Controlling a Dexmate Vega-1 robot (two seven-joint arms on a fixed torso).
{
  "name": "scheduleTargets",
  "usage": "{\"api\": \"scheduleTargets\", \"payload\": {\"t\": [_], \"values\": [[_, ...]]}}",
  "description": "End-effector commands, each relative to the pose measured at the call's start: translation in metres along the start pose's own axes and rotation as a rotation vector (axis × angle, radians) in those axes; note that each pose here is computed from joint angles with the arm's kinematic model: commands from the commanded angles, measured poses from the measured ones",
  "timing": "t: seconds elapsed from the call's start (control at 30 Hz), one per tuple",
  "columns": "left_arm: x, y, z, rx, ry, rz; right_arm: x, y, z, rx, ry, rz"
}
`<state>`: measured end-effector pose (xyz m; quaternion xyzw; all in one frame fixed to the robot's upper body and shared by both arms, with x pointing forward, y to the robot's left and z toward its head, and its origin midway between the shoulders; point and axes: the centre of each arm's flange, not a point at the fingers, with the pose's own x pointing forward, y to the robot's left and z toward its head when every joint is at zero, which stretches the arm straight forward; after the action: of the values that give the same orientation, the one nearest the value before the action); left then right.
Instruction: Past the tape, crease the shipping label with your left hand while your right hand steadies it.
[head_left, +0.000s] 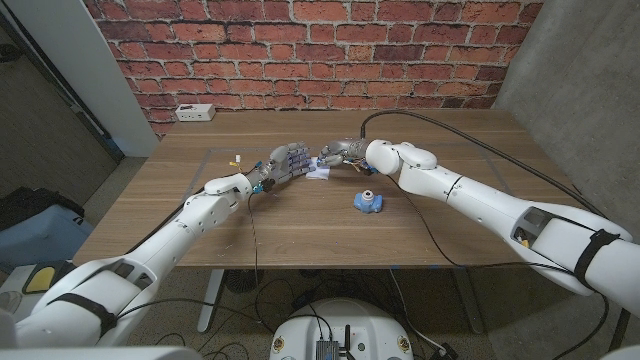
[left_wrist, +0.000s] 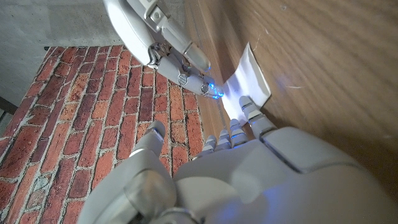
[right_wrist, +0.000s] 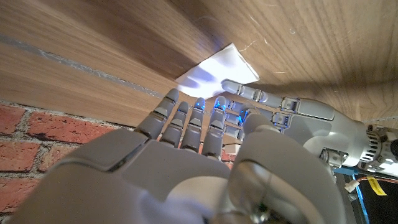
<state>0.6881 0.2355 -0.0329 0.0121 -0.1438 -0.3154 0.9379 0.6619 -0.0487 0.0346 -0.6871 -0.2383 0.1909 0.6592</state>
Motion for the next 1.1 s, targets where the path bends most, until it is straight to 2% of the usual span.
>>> {"api": "scheduleTargets", "payload": {"t": [0.03,0.27,0.47,0.77,1.1], "values": [[0.002,0.001,0.000,0.000,0.004,0.002,0.012,-0.001,-0.007,0.008,0.028,0.029],[0.003,0.000,0.000,0.000,0.007,0.001,0.008,-0.001,-0.018,-0.003,0.078,0.027],[0.007,-0.001,0.002,0.005,0.007,-0.003,0.005,0.002,-0.024,0.003,0.095,0.034],[0.008,-0.003,0.004,0.008,0.000,-0.006,0.011,0.012,-0.019,-0.018,0.071,0.089],[0.008,-0.004,0.005,0.010,0.000,-0.009,0.015,0.015,-0.014,-0.036,0.063,0.119]]}}
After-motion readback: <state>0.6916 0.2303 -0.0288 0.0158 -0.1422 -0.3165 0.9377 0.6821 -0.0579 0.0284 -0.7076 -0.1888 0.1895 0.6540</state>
